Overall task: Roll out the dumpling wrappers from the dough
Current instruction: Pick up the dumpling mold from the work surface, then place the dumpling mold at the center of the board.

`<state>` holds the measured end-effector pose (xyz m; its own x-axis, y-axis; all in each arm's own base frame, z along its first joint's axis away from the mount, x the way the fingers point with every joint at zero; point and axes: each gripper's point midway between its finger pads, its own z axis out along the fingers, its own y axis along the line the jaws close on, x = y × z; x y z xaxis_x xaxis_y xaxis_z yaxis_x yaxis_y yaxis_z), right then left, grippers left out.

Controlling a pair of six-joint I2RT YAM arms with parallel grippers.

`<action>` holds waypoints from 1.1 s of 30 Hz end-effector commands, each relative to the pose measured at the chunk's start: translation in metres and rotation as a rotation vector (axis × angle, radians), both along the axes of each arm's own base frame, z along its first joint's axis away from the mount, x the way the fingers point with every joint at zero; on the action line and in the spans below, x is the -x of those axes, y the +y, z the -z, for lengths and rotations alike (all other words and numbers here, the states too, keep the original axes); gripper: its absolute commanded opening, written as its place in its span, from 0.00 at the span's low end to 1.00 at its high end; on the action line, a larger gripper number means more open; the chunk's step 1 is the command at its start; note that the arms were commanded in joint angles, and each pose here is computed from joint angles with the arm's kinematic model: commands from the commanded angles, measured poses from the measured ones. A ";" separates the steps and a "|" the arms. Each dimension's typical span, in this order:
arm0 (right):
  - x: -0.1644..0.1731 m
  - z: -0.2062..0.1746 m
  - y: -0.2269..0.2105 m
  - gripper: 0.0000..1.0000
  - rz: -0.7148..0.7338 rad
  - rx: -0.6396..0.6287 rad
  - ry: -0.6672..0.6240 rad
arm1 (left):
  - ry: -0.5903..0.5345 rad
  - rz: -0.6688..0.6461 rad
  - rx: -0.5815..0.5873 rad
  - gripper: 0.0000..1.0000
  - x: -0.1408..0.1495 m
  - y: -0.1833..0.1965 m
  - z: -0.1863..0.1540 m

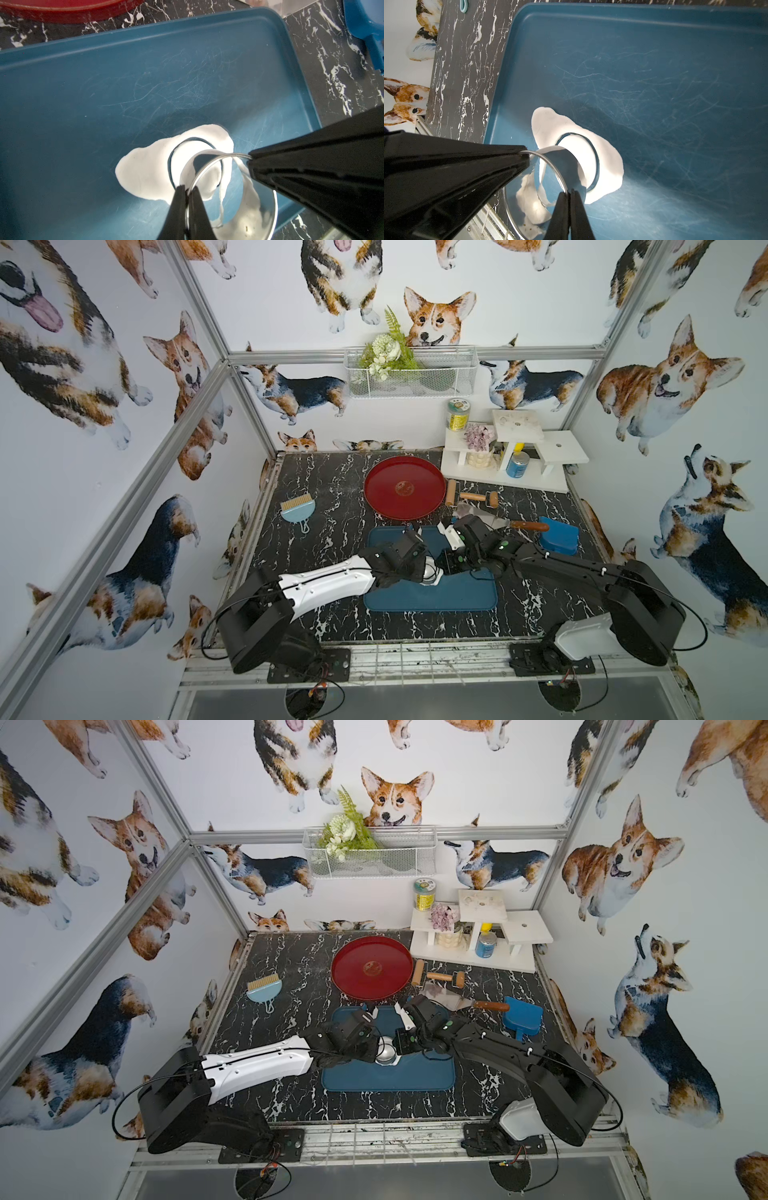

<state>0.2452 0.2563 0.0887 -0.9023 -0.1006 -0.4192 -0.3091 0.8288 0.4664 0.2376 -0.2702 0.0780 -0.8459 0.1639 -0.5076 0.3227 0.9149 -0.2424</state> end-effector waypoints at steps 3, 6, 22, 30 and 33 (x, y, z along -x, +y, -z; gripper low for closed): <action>-0.018 0.016 -0.056 0.00 0.201 0.245 -0.062 | 0.090 -0.027 -0.252 0.00 0.021 0.052 0.024; -0.020 0.014 -0.058 0.00 0.217 0.246 -0.076 | 0.080 -0.026 -0.260 0.00 0.018 0.051 0.023; -0.027 0.001 -0.063 0.00 0.254 0.221 -0.114 | 0.047 -0.018 -0.255 0.00 0.003 0.039 0.011; -0.018 0.005 -0.060 0.00 0.221 0.199 -0.087 | 0.062 -0.012 -0.220 0.00 0.014 0.043 0.012; -0.013 0.007 -0.057 0.00 0.205 0.198 -0.078 | 0.076 -0.009 -0.202 0.00 0.020 0.045 0.013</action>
